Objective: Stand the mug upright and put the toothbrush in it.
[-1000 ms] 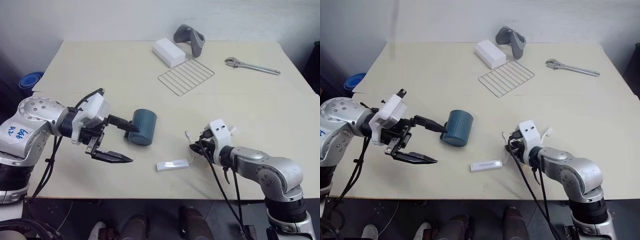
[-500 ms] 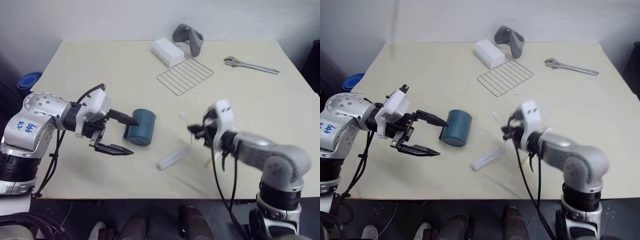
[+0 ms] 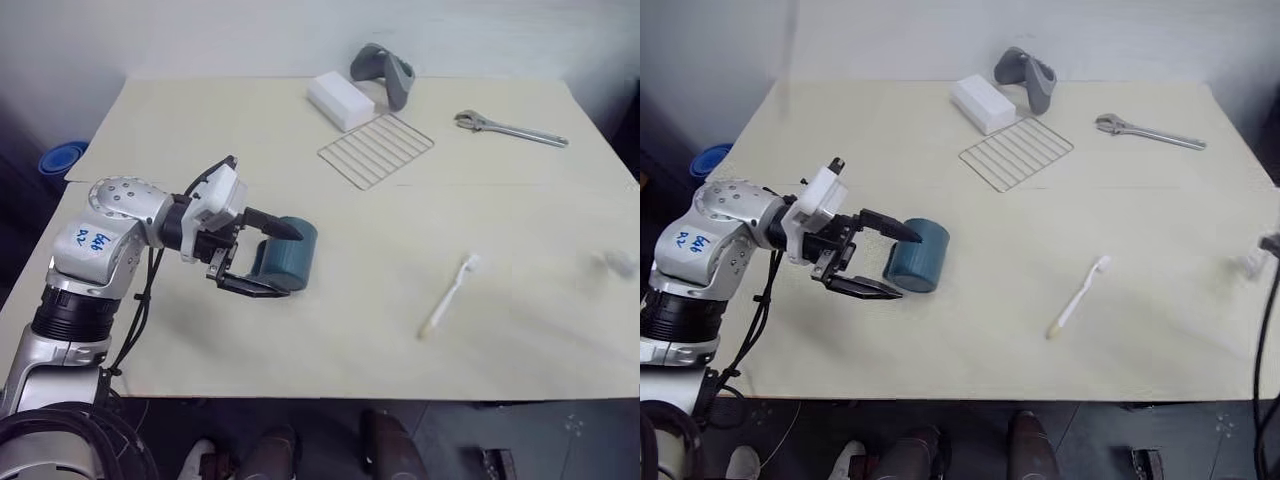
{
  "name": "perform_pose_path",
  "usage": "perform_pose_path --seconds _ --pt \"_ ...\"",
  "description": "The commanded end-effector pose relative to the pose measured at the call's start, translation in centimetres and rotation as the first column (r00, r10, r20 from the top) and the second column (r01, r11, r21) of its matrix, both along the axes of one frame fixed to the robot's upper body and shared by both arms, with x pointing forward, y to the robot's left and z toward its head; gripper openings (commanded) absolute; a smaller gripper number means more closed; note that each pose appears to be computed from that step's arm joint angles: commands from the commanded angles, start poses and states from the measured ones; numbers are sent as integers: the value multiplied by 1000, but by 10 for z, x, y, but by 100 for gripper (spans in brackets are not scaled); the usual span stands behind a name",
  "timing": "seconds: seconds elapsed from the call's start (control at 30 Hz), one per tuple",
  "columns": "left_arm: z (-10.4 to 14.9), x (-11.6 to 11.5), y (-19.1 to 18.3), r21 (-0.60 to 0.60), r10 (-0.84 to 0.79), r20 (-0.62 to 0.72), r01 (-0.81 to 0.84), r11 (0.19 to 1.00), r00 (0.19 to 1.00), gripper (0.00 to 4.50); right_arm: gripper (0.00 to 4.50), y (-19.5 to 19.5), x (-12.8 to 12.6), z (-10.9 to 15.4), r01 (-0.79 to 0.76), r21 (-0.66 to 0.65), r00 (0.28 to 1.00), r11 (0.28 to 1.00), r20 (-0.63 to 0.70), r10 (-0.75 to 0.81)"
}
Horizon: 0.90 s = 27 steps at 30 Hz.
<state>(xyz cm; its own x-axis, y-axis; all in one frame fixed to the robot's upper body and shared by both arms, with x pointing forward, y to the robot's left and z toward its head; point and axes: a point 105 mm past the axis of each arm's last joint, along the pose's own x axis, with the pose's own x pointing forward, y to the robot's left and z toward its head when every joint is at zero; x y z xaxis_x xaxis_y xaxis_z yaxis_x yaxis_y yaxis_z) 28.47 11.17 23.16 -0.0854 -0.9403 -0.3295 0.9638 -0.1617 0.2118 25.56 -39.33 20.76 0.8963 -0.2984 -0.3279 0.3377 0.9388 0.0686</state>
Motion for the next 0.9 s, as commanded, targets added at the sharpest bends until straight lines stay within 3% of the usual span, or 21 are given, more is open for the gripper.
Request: perform_pose_path --seconds 0.03,0.2,0.47,0.6,0.63,0.73,0.8,0.87,0.9 --pt "11 -2 -4 -6 -22 50 22 1000 998 450 2 7 0 -24 -8 55 1000 998 -4 8" --pt "13 -2 -6 -9 -23 54 24 1000 998 450 2 13 1 -63 -6 106 999 994 -52 12" --pt "12 -1 1 -21 27 42 -26 999 999 450 249 19 -4 -46 -83 -4 996 997 -27 83" --pt "16 9 18 -92 206 25 -203 975 978 450 377 34 -2 -11 -235 -268 972 934 -57 228" --pt "18 12 24 -117 261 12 -258 959 965 450 377 41 -1 0 -283 -313 958 907 -58 279" --pt "15 33 61 -142 533 -31 -531 835 846 450 377 98 0 30 -559 -346 813 754 -48 580" --pt "-1 54 96 -75 743 -64 -745 662 667 450 377 158 -16 41 -795 -306 560 524 -40 827" --pt "-14 61 115 0 839 -68 -841 541 540 450 377 202 -36 45 -920 -262 314 293 -42 948" --pt "-18 64 118 27 867 -72 -868 496 493 450 377 213 -41 46 -941 -249 251 231 -51 967"
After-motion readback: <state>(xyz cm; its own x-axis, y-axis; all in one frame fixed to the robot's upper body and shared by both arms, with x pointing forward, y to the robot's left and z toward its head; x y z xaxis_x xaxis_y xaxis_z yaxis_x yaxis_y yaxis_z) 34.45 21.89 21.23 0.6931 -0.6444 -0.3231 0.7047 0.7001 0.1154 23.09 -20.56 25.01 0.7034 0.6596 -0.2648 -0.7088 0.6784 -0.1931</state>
